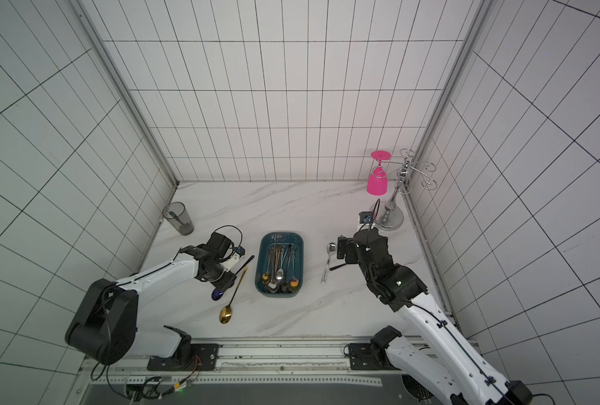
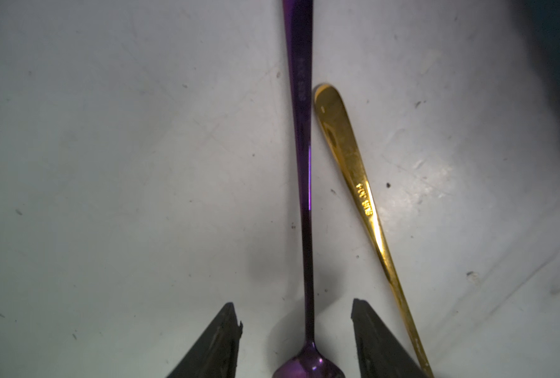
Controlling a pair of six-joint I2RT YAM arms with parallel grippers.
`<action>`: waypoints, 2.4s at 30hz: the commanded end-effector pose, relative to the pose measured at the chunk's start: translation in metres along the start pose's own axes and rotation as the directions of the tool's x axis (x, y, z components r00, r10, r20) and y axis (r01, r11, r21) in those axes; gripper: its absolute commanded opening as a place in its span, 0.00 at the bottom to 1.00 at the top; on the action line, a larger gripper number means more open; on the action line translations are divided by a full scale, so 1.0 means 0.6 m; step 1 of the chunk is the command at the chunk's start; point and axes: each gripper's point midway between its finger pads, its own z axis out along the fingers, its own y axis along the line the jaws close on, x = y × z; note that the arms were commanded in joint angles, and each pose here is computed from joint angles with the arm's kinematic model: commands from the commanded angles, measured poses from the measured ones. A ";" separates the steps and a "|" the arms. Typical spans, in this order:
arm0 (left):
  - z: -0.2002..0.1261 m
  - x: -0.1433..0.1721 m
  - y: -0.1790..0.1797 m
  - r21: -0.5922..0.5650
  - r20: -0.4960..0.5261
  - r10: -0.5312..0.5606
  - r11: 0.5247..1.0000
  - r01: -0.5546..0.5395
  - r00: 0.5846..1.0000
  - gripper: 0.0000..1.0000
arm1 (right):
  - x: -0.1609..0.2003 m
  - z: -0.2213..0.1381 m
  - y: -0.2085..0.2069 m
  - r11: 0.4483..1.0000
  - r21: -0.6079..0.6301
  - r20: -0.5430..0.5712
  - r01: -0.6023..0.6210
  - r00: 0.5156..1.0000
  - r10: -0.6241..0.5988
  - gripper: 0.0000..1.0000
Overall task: Put the spoon into the storage box
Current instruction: Pick up the spoon from the center of the board.
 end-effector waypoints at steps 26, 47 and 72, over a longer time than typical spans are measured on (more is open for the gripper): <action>-0.002 -0.028 0.018 -0.073 0.034 -0.031 0.997 0.034 0.999 0.00 | 0.003 -0.004 -0.030 0.995 0.090 -0.007 0.031 1.000 -0.030 0.99; -0.254 -0.209 0.045 -0.057 0.522 -0.076 0.991 0.124 0.849 0.00 | -0.044 -0.026 -0.001 0.998 -0.025 0.057 -0.066 0.996 0.067 1.00; -0.439 -0.274 -0.153 0.859 0.473 -0.460 0.430 -0.277 0.752 0.00 | -0.144 -0.058 0.215 0.696 -0.666 -0.173 -0.268 0.963 0.205 0.95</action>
